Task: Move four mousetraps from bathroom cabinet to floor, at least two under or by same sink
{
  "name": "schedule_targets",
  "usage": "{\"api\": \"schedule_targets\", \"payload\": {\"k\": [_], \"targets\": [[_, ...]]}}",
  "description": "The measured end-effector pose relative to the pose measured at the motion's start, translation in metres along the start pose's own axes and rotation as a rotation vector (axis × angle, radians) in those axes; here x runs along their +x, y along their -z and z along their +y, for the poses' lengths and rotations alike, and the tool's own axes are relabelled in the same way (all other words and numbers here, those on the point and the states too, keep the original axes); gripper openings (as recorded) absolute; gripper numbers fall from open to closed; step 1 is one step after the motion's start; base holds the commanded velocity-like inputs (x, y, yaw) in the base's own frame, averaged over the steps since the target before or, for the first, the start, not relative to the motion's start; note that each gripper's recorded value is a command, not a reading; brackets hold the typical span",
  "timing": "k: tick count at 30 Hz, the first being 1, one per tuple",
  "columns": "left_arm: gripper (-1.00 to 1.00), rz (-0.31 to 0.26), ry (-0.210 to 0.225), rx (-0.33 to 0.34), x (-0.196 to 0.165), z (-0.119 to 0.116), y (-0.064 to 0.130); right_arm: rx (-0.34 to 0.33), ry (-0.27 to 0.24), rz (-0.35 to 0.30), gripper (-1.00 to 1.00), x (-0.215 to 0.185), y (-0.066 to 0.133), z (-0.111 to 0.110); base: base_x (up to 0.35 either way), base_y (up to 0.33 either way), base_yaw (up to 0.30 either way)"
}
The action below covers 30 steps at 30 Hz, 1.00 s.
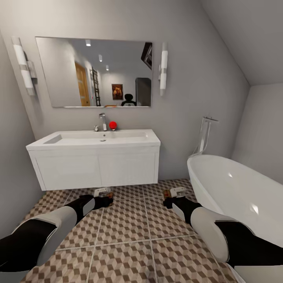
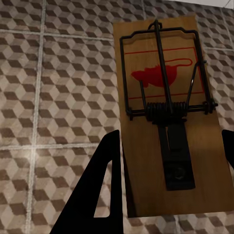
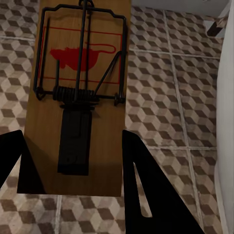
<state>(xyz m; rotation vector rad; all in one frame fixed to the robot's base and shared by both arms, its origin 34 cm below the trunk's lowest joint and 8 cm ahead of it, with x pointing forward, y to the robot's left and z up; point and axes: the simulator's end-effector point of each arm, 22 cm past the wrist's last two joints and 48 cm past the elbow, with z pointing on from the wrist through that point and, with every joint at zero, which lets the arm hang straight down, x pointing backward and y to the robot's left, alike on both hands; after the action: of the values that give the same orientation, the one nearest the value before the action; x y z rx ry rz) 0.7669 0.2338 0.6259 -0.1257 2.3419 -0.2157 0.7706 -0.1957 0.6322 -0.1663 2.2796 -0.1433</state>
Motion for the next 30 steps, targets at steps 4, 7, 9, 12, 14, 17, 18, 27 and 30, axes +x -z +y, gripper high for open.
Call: {"api": "schedule_targets", "payload": {"k": [4, 7, 9, 12, 14, 17, 18, 27, 30], "targets": [[-1.00, 0.000, 0.000, -0.001, 0.007, 0.002, -0.005, 0.000, -0.005, -0.034, -1.00, 0.000, -0.004, 0.001, 0.000, 0.000, 0.000], [-1.00, 0.000, 0.000, -0.001, 0.012, 0.004, -0.008, 0.000, -0.008, -0.053, -1.00, 0.001, -0.007, 0.002, 0.000, 0.000, 0.000], [-1.00, -0.001, 0.000, -0.001, 0.016, 0.005, -0.010, -0.001, -0.009, -0.059, -1.00, 0.004, -0.009, 0.003, 0.000, 0.000, 0.000], [-1.00, -0.001, 0.000, -0.001, 0.021, 0.006, -0.014, -0.002, -0.009, -0.063, -1.00, 0.008, -0.012, 0.005, 0.000, 0.000, 0.000], [-1.00, -0.001, 0.000, -0.001, 0.024, 0.007, -0.016, -0.004, -0.009, -0.063, -1.00, 0.012, -0.014, 0.006, 0.000, 0.000, 0.000], [-1.00, -0.001, 0.000, -0.001, 0.030, 0.008, -0.020, -0.005, -0.009, -0.062, -1.00, 0.018, -0.018, 0.007, 0.000, 0.000, 0.000], [-1.00, -0.001, 0.000, -0.001, 0.032, 0.008, -0.021, -0.006, -0.009, -0.061, -1.00, 0.020, -0.019, 0.008, 0.000, 0.000, 0.000], [-1.00, -0.001, 0.000, -0.002, 0.048, 0.013, -0.031, -0.005, -0.009, -0.060, -1.00, 0.038, -0.028, 0.011, 0.000, 0.000, 0.000], [-1.00, -0.001, 0.000, -0.002, 0.054, 0.014, -0.035, -0.005, -0.009, -0.060, -1.00, 0.043, -0.031, 0.012, 0.000, 0.000, 0.000]]}}
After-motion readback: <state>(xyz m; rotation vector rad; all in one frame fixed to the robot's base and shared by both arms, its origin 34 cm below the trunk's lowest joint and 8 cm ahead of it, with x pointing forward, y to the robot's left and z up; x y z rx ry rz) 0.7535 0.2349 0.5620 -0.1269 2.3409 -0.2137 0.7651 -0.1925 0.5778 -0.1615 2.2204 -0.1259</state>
